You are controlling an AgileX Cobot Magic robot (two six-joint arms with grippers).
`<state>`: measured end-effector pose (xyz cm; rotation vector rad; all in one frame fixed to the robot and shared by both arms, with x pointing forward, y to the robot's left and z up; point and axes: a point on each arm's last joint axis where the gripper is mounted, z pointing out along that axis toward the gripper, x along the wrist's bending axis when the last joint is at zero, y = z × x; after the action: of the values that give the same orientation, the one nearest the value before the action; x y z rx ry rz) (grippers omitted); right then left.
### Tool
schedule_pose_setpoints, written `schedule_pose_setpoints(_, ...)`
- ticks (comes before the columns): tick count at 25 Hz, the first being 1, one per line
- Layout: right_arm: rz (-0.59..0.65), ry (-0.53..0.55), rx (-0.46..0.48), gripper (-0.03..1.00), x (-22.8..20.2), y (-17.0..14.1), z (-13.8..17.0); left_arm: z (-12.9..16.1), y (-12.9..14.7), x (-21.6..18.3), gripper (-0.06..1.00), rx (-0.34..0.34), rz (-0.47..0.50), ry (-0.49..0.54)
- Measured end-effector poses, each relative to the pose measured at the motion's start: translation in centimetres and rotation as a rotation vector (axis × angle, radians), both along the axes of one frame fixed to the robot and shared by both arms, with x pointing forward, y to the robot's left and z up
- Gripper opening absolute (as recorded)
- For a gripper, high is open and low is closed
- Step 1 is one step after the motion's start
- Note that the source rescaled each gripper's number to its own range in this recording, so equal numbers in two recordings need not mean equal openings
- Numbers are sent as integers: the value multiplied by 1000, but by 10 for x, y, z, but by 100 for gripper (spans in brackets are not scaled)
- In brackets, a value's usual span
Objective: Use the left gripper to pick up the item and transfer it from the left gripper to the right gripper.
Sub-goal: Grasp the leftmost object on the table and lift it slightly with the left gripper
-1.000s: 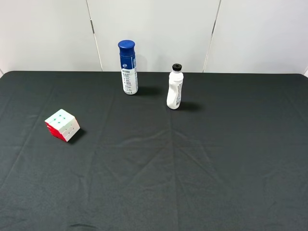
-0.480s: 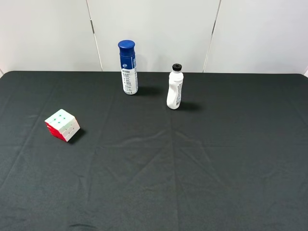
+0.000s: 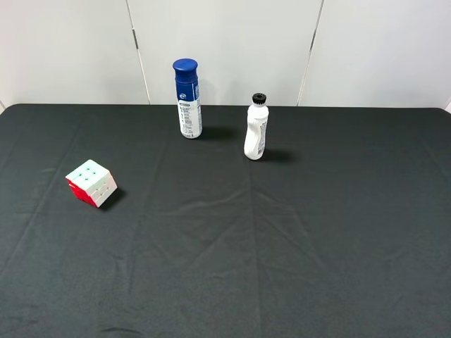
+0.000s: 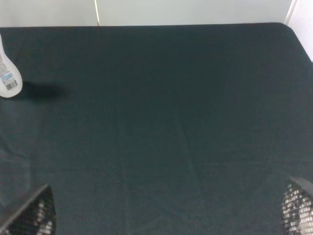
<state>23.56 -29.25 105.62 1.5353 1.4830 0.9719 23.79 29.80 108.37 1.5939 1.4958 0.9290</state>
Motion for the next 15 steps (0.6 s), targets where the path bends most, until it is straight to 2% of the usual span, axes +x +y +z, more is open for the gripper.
schedule_pose_setpoints(5,0,1,0,100,0,0,0,26,0,28,92,7,4,91)
schedule_pose_setpoints(8,0,1,0,100,0,0,0,33,0,54,96,8,4,187)
schedule_pose_setpoints(15,0,1,0,100,0,0,0,14,0,123,100,18,-3,453)
